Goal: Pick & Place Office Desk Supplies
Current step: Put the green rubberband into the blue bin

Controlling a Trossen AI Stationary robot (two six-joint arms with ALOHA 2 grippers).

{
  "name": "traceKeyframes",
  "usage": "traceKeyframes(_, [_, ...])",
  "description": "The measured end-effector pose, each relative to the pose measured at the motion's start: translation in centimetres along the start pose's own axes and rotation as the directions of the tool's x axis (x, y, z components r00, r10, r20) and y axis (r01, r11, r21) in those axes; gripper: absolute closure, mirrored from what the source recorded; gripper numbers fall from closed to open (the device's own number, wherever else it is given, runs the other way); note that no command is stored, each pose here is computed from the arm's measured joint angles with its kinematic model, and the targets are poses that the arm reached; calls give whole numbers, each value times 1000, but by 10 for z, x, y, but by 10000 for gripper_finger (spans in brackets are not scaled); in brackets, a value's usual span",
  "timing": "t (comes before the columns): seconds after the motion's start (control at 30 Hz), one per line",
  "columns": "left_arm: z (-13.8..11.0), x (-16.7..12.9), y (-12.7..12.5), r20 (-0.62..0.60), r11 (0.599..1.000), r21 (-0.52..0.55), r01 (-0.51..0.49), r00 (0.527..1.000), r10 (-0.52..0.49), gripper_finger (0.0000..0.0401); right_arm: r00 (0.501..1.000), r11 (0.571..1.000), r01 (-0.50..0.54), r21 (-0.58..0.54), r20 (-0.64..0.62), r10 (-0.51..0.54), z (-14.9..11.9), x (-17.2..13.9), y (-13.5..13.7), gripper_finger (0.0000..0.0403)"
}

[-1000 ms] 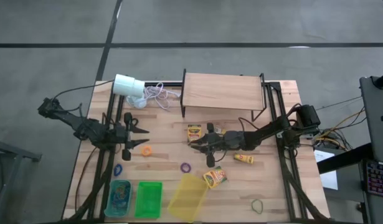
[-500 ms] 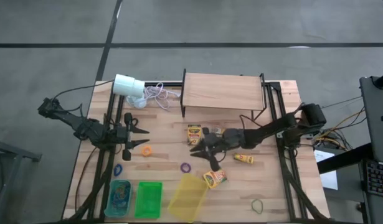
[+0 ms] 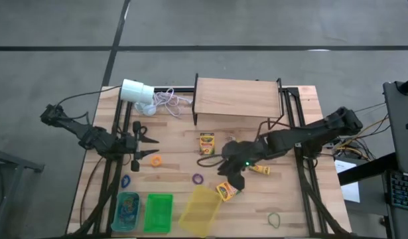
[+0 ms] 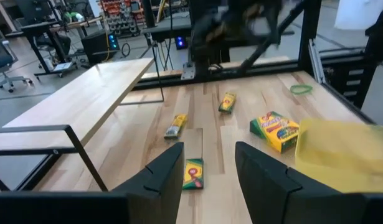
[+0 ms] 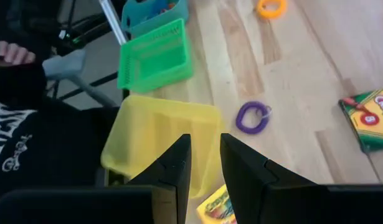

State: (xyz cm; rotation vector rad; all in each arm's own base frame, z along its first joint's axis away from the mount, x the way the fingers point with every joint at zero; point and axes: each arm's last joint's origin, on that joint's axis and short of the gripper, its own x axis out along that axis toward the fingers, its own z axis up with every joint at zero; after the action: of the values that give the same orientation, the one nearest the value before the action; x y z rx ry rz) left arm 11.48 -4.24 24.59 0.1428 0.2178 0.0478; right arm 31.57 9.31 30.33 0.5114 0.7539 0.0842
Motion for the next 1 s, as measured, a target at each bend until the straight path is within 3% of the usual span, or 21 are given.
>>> traceKeyframes(0.2, [-5,0,0,-43,1000,24,2,999,-1,253,994,995,96,10,51,-96,6,-31,41,319])
traceKeyframes(0.37, [-4,0,0,-39,1000,22,1,999,-1,253,988,989,136,60,61,-139,-6,-43,62,319])
traceKeyframes(0.7, [-2,0,0,-17,1000,10,0,1000,0,253,987,974,150,168,36,-158,-33,-38,77,324])
traceKeyframes(1.0, [-9,0,0,-78,999,45,3,997,0,253,977,915,212,343,-64,-202,-63,-21,85,342])
